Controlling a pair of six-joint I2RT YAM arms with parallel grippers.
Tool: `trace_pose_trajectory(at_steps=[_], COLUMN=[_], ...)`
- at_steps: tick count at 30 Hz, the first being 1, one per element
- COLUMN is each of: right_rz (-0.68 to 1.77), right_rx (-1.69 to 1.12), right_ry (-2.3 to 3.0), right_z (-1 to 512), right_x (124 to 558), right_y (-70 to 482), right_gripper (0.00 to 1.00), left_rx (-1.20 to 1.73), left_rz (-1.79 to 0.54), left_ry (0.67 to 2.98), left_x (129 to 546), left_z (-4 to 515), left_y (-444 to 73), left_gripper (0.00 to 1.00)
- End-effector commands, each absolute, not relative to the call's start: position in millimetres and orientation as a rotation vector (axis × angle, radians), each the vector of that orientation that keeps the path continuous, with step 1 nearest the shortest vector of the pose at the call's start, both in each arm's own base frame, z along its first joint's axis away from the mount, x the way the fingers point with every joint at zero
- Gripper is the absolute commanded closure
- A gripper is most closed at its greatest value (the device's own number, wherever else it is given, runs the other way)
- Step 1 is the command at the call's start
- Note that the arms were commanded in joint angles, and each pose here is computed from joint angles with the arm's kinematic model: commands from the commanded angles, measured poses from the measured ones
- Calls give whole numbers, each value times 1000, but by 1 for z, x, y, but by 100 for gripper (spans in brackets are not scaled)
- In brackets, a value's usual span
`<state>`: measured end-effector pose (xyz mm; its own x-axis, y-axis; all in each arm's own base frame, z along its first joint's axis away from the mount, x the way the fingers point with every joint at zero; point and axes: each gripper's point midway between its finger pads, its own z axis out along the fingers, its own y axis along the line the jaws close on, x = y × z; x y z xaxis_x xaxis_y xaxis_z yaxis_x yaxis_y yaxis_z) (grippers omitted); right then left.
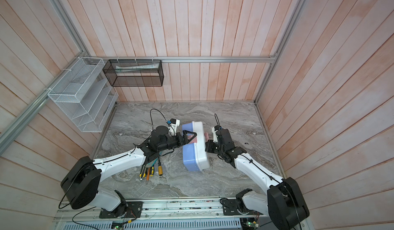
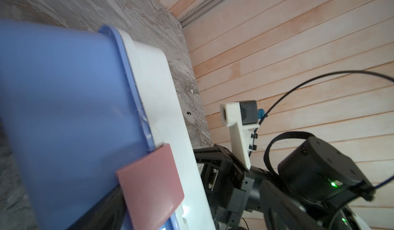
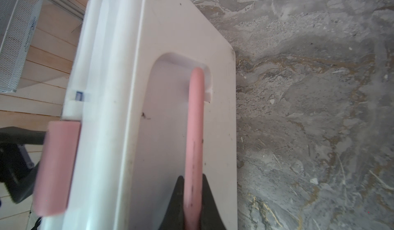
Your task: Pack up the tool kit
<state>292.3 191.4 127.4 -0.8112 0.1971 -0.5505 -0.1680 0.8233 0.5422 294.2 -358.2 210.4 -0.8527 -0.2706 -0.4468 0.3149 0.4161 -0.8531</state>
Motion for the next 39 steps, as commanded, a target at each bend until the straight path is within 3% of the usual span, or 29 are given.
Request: trace_pose_trajectory(at_steps=[1, 8, 21, 27, 39], right_rz=[837, 826, 759, 654, 648], right_rx=[-50, -41, -55, -111, -157], right_ry=[2332, 2323, 2259, 2254, 2319], right_z=[137, 141, 181, 198, 178], right_x=[294, 294, 297, 295, 292], right_y=[206, 204, 199, 217, 254], right_gripper=[100, 100, 100, 100, 100], left_rx=[132, 110, -33, -28, -59], left_rz=[-1567, -1490, -1023, -995, -1016], left_ry=[2162, 2131, 2129, 2133, 2204], left_x=[266, 272, 300, 298, 291], left_z=[212, 222, 216, 206, 167], left_y=[-369, -353, -246, -238, -238], left_gripper=[1, 1, 0, 0, 2])
